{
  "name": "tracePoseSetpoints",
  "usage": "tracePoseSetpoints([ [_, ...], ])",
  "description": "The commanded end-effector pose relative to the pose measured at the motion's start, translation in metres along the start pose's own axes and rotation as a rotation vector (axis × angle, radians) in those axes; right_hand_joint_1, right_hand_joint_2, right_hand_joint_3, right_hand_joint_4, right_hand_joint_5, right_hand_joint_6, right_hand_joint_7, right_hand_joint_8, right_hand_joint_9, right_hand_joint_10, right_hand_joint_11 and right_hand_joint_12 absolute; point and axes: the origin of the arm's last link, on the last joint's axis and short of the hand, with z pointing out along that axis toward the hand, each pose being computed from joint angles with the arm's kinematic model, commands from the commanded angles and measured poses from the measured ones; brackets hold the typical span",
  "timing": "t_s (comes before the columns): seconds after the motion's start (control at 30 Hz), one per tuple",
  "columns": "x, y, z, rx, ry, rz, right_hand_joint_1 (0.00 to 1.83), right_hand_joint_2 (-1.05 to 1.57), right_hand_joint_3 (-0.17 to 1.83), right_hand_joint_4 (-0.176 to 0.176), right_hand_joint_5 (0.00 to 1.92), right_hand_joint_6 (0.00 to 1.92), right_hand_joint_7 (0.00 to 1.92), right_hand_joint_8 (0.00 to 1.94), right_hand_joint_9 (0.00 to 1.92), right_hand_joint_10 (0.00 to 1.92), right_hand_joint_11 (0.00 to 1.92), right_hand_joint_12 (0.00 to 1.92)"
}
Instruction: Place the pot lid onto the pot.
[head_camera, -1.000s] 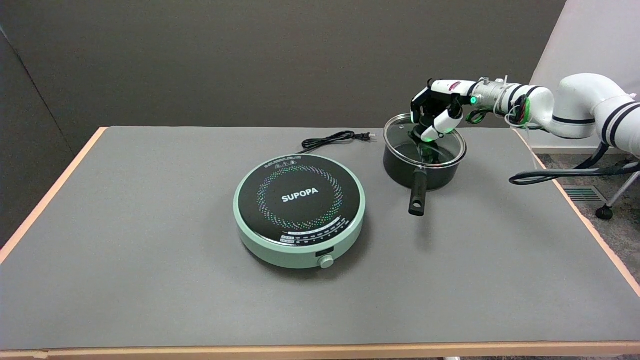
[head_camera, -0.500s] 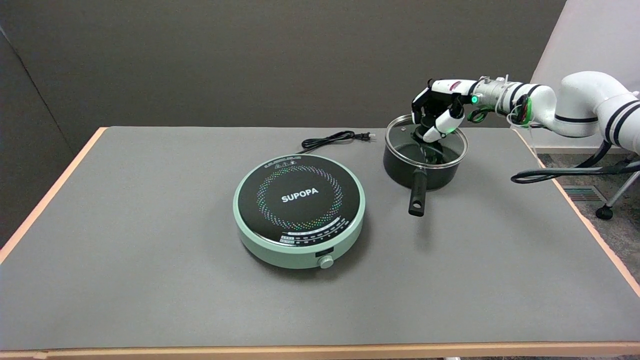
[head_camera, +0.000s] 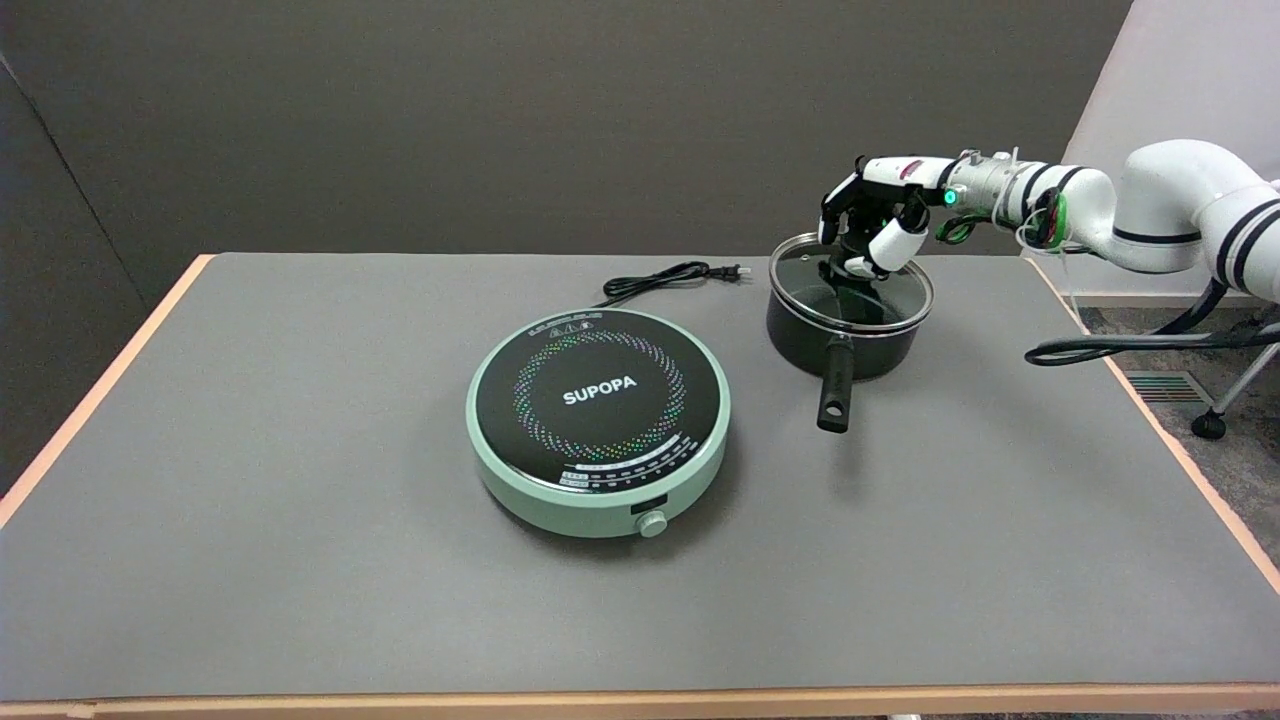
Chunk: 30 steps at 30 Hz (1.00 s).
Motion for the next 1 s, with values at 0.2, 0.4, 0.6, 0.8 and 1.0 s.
tracePoseSetpoints([
  [0.2, 0.0016, -0.0003, -0.0024, 0.005, 0.002, -0.006, 0.95, 0.6, 0.89, 0.176, 0.68, 0.53, 0.87, 0.51, 0.88, 0.78, 0.33, 1.92],
  [0.4, 0.0012, 0.0003, -0.0029, 0.002, 0.0, -0.017, 0.95, 0.58, 0.9, 0.176, 0.66, 0.46, 0.86, 0.44, 0.86, 0.74, 0.32, 1.92],
  [0.6, 0.0014, 0.0005, -0.0038, 0.001, 0.0, -0.021, 0.88, 0.55, 0.94, 0.176, 0.61, 0.37, 0.7, 0.25, 0.75, 0.49, 0.5, 1.63],
  [0.8, 0.0013, 0.001, -0.0043, 0.0, 0.0, -0.021, 0.79, 0.48, 0.98, 0.176, 0.56, 0.33, 0.55, 0.18, 0.57, 0.3, 0.5, 0.97],
  [1.0, 0.0017, 0.001, -0.0044, 0.001, 0.002, -0.021, 0.73, 0.4, 0.98, 0.176, 0.52, 0.28, 0.41, 0.15, 0.35, 0.18, 0.23, 0.5],
])
